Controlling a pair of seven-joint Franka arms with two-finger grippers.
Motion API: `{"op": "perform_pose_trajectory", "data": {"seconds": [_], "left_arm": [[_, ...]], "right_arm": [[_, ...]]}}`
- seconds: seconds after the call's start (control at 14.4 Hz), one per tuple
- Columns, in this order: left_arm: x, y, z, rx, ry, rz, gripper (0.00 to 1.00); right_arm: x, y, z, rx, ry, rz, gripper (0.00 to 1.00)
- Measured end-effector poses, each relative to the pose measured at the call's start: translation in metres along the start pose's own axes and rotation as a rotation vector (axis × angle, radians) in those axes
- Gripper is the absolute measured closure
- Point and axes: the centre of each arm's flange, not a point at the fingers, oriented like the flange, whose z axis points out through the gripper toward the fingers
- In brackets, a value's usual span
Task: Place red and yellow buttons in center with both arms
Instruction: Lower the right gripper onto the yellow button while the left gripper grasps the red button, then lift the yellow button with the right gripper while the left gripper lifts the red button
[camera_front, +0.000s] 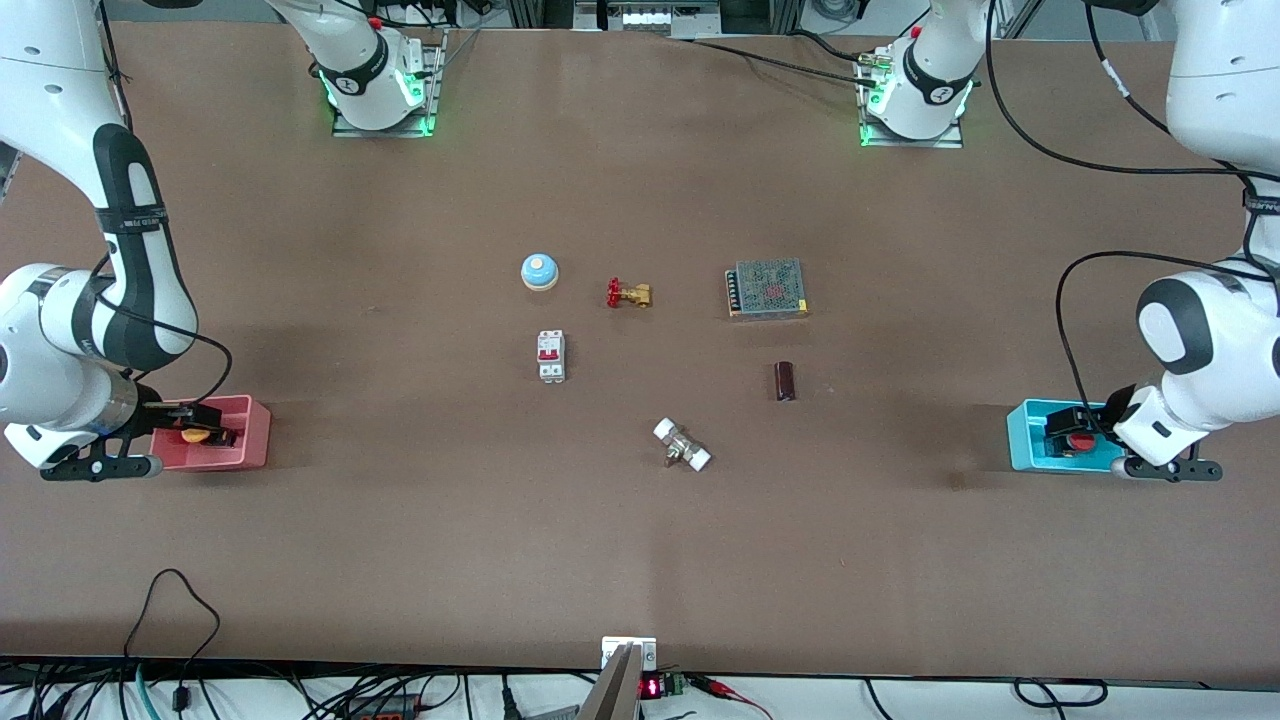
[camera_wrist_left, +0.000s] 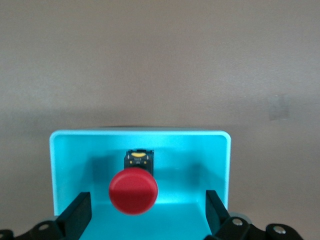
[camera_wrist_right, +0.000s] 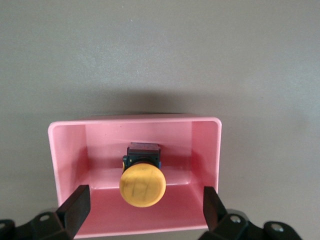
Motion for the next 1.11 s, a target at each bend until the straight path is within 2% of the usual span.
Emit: {"op": "perform_pose_trajectory", "data": {"seconds": [0.28,0.56,0.62,0.69,0.76,0.83,1.04,1.11], "left_arm": [[0.001,-0.002,0.02,0.008,0.008,0.012,0.0],[0.001,-0.002,0.03,0.009,0.002,0.013,0.04],[0.001,-0.003,0.031,0.009,0.001,0.013,0.09],[0.001,-0.003,0.031,0.009,0.002,0.014,0.2],[0.001,-0.003,0.031,0.009,0.002,0.014,0.2],[0.001,-0.003,0.031,0.009,0.003,0.014,0.25],[0.005,-0.004,0.026,0.013,0.014,0.015,0.57],[0.007,-0.005,0.022,0.013,0.017,0.018,0.65]], "right_arm": [[-0.001,-0.003,0.024,0.005,-0.028,-0.021,0.0],[0.003,-0.005,0.039,0.001,-0.014,-0.038,0.0],[0.005,-0.006,0.039,0.0,-0.011,-0.038,0.0],[0.006,-0.006,0.04,0.0,-0.01,-0.039,0.0],[0.007,-0.006,0.041,0.0,-0.009,-0.039,0.0],[0.008,-0.006,0.042,0.0,-0.009,-0.039,0.0],[0.008,-0.006,0.043,0.028,-0.005,-0.015,0.09],[0.008,-0.006,0.043,0.04,-0.002,-0.004,0.09]]}}
